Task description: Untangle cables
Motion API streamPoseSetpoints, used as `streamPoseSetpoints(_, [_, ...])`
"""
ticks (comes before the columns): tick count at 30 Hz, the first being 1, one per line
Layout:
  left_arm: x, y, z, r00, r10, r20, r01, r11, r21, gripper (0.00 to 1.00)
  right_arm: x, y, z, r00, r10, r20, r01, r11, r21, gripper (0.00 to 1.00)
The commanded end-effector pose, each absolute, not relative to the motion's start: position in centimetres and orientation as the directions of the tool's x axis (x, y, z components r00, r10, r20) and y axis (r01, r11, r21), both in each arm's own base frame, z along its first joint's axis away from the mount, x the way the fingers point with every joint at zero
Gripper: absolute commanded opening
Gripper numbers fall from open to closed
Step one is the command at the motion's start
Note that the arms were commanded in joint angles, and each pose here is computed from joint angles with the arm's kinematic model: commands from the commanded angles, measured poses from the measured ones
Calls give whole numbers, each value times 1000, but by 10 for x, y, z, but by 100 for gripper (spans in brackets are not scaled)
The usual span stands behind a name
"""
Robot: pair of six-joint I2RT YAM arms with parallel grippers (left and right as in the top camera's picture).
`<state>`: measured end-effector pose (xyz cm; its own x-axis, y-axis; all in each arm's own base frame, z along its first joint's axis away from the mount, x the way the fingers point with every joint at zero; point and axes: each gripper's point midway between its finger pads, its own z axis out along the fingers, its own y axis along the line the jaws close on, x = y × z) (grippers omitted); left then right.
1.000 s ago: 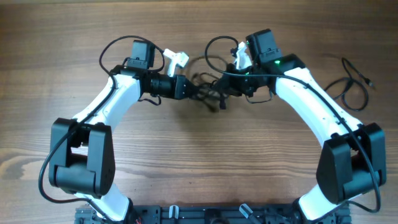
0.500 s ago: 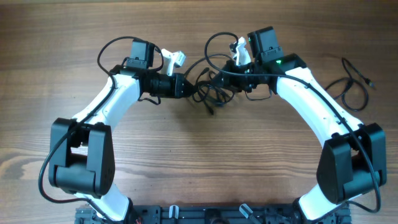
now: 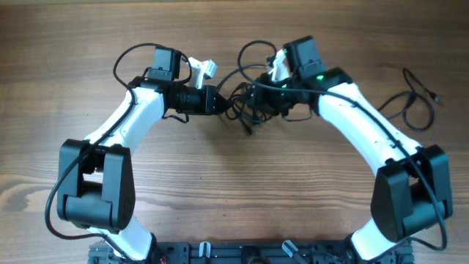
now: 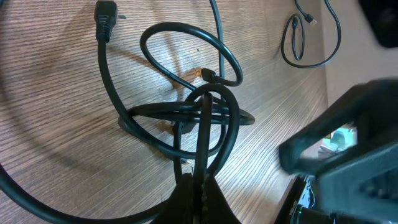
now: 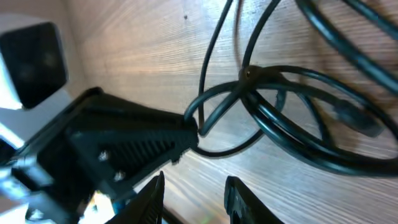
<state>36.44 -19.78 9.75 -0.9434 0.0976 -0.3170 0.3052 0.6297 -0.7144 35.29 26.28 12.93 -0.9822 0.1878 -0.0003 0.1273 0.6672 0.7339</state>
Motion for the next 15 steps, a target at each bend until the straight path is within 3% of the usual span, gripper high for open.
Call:
streamPoseSetpoints(1, [369,-195,101,-942,83,-325,301,635,-712,4,358,267,105,-905,416,84,359,643,677,38])
streamPoseSetpoints(4, [369,-195,101,-942,83,-324,301,635,-712,4,367,282,113,-900,434,49,330,602,727,38])
streamPoseSetpoints(9, [369,-195,101,-942,83,-324,301,635,-712,4,375,271,99,-811,583,55,462,579,672,35])
streamPoseSetpoints(15, [369,-195,101,-942,83,-324,301,635,-712,4,378,266,95,-788,614,42,483,576,659,33])
